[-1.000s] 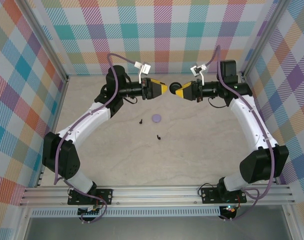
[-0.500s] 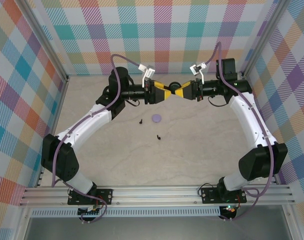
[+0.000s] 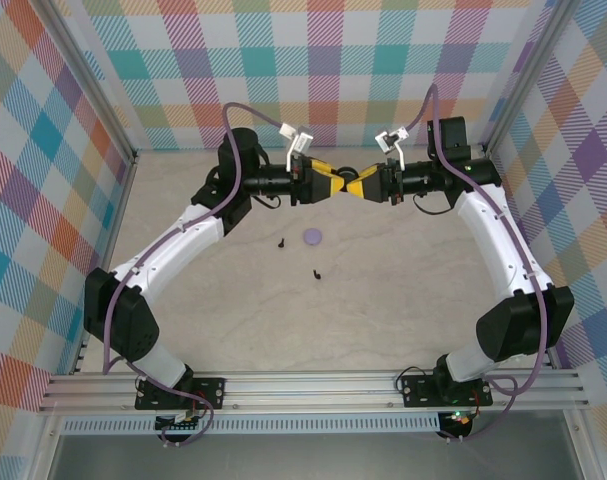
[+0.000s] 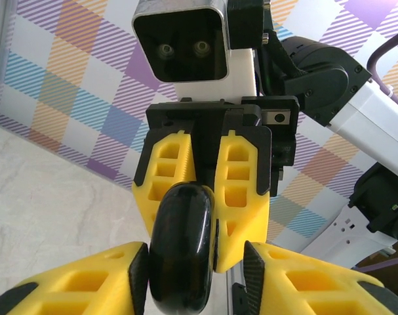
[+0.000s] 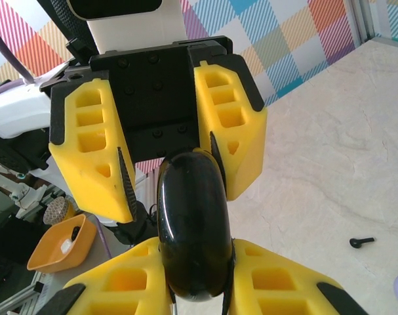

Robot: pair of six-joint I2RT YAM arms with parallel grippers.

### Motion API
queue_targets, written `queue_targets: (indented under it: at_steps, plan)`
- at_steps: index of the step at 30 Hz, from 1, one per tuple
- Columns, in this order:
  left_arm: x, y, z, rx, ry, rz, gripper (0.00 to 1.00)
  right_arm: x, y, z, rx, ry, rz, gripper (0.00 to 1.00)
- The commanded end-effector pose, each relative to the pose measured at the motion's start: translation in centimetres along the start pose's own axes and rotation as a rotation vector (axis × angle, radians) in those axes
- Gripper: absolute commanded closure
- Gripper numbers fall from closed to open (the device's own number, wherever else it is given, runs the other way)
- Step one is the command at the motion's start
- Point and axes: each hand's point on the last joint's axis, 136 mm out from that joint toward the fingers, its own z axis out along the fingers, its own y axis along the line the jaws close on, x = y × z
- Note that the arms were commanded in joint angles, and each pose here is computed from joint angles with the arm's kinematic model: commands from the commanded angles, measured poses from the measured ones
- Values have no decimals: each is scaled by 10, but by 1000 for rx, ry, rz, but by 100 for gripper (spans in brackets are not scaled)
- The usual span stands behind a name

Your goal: Insert the wireless bluetooth earbuds into the charging case

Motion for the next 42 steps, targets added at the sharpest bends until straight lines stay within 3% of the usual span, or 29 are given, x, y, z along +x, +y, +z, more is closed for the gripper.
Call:
queue_targets:
  at_steps: [1, 22, 32, 36, 39, 42]
  plan:
    - [-3, -11, 5, 39, 17, 28, 58, -7, 8, 1, -40, -7, -44, 87]
    - [-2, -10, 10, 49, 30, 25, 70, -9, 9, 4, -47, -4, -44, 87]
    - [2, -6, 15, 41, 41, 6, 88, -9, 6, 4, -24, -2, -41, 86]
    - [3, 4, 13, -33, 43, 21, 89, -6, 2, 3, 28, 6, -45, 70]
    - [5, 10, 9, -94, 42, 80, 96, -2, -7, -1, 116, 18, -56, 53]
    - [6, 16, 1, -163, 30, 159, 98, 1, -14, -5, 196, 23, -63, 47]
